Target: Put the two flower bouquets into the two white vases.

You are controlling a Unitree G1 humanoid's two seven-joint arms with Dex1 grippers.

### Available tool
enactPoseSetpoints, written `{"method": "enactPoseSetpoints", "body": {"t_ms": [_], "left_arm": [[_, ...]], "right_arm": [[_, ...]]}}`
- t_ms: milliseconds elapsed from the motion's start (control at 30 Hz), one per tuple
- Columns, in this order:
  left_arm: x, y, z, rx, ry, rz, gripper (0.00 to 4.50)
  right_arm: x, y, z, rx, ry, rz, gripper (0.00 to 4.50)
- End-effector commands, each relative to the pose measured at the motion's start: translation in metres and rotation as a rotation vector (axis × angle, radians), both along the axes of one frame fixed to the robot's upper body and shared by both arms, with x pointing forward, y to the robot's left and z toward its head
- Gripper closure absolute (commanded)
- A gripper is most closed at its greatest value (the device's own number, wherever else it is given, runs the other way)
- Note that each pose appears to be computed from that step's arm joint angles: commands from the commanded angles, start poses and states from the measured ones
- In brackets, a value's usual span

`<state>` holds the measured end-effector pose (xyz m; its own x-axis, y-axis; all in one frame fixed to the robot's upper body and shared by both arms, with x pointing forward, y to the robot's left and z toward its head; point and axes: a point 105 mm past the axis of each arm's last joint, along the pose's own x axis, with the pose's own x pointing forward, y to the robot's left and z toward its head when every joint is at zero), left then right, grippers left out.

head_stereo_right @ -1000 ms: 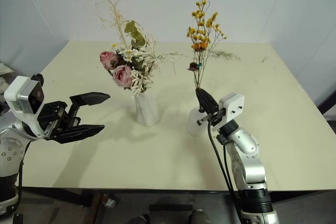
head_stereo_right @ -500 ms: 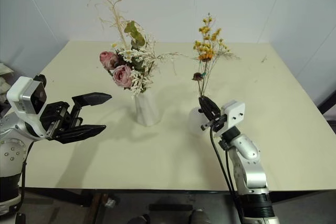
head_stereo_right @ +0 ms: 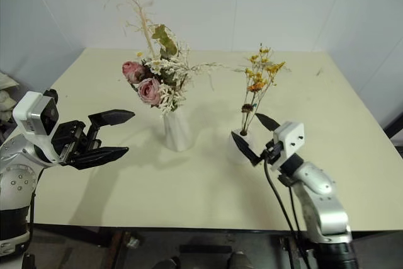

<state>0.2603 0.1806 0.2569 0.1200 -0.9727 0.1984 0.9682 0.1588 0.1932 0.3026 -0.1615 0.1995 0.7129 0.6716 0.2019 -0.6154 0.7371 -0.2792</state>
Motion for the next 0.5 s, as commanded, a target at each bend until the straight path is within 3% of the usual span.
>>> {"method": "enactPoseSetpoints", "body": {"t_ms": [33, 333, 500], "left_arm": [[0.002, 0.007, 0.003, 0.017, -0.032, 0.023, 0.00], [0.019, 0.076, -0.001, 0.085, -0.009, 0.242, 0.00], [0.030, 0.108, -0.001, 0.115, -0.020, 0.326, 0.00]], "right_arm": [[-0.015, -0.017, 0.019, -0.052, 0.016, 0.042, 0.06], [-0.039, -0.079, 0.045, -0.248, 0.173, 0.104, 0.06], [-0.041, -0.091, 0.052, -0.249, 0.201, 0.150, 0.06]]}}
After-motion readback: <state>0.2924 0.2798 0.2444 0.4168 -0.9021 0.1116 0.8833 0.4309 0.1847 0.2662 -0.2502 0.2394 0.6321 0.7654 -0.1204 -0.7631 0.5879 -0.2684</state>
